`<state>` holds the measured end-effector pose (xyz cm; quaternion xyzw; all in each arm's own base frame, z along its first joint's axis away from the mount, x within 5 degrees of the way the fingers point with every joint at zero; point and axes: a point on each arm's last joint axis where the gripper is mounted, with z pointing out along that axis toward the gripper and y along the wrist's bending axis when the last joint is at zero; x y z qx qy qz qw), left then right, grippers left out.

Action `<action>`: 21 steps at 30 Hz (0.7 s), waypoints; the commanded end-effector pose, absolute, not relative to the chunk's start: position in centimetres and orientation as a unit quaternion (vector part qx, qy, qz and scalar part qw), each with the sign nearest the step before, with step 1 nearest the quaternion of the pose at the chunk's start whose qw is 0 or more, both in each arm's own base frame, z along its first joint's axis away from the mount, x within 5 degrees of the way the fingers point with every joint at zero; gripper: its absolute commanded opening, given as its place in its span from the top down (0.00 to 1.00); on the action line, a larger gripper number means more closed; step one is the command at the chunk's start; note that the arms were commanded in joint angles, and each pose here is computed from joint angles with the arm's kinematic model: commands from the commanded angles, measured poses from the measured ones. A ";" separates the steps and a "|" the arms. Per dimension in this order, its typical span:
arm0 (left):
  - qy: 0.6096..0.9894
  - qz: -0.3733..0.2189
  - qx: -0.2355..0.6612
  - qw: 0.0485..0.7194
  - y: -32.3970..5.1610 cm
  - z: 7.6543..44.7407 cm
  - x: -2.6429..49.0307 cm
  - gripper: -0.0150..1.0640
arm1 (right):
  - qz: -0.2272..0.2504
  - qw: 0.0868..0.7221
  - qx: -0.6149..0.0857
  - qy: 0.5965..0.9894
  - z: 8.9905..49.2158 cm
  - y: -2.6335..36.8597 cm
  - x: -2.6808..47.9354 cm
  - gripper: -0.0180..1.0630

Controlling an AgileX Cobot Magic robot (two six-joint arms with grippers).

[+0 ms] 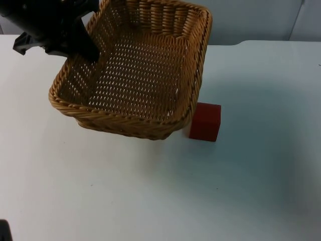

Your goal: Pick up the basket with the left hand and place the cube into the basket with the right hand.

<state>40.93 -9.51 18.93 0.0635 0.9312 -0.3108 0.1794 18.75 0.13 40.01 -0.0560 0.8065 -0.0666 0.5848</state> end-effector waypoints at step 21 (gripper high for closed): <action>0.925 -0.324 0.057 0.192 -9.8 20.1 41.0 0.99 | -0.134 0.062 0.034 0.988 23.3 -0.2 35.2 0.92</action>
